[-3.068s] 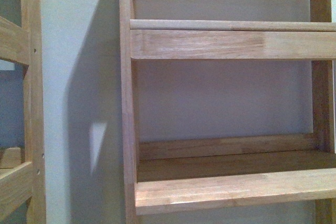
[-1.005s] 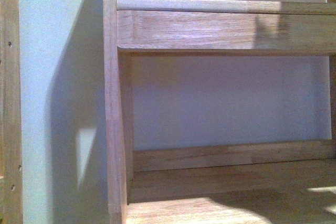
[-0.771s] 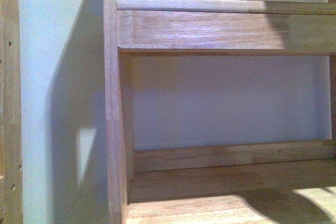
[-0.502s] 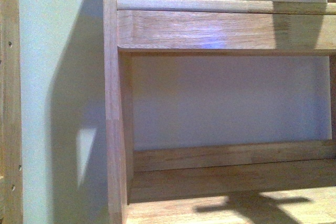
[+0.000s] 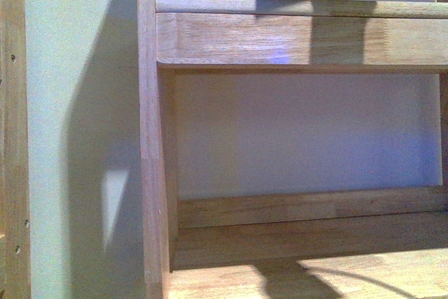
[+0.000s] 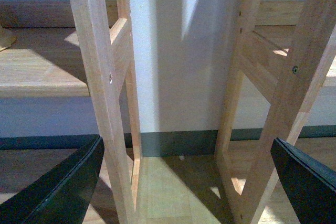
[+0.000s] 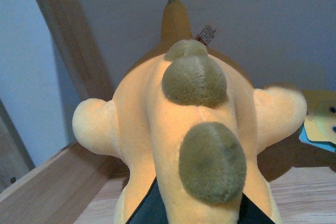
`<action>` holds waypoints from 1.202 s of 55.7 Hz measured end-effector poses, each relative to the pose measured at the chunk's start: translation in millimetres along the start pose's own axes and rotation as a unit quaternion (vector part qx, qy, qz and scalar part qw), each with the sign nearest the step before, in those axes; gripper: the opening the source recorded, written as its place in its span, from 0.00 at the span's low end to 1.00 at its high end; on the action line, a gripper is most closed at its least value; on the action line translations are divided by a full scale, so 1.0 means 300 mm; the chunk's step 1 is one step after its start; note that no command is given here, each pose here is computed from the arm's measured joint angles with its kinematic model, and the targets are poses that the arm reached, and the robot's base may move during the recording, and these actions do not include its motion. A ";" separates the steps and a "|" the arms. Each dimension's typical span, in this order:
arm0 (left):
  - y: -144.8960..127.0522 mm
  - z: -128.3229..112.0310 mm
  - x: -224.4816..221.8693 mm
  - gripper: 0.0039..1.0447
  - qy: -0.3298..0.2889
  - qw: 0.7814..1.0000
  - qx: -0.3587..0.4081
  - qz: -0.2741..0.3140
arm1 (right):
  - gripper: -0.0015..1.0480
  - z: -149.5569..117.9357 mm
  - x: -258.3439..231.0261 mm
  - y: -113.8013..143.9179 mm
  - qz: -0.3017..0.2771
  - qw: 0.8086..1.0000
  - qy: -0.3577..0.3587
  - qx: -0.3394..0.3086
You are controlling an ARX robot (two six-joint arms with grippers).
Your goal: Put away toys
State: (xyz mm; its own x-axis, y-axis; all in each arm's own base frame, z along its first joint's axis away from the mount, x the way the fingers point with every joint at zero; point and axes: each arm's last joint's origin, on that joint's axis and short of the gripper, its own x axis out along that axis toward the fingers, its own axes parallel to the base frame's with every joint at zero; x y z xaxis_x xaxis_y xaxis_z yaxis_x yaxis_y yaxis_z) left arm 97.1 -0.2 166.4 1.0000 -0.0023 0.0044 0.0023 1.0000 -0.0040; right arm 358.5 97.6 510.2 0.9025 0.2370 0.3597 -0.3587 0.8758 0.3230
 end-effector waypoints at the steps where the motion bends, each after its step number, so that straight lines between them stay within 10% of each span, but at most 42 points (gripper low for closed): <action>1: 0.000 0.000 0.000 0.94 0.000 1.000 0.000 0.000 | 0.06 -0.011 0.007 0.009 0.003 1.000 0.003 0.003; 24: 0.000 0.000 0.000 0.94 0.000 1.000 0.000 0.000 | 0.06 -0.104 0.040 0.155 0.045 0.998 0.016 0.041; 67: 0.000 0.000 0.000 0.94 0.000 1.000 0.000 0.000 | 0.11 -0.112 0.042 0.145 0.041 0.997 0.019 0.055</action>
State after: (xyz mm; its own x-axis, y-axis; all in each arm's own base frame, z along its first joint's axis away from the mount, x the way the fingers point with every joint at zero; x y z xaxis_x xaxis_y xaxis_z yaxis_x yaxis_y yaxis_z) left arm 97.1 -0.2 166.4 1.0000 -0.0023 0.0044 0.0023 1.0000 -0.0040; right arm 362.2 152.7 499.3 0.8763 0.3237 0.3568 -0.4542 0.8021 0.3877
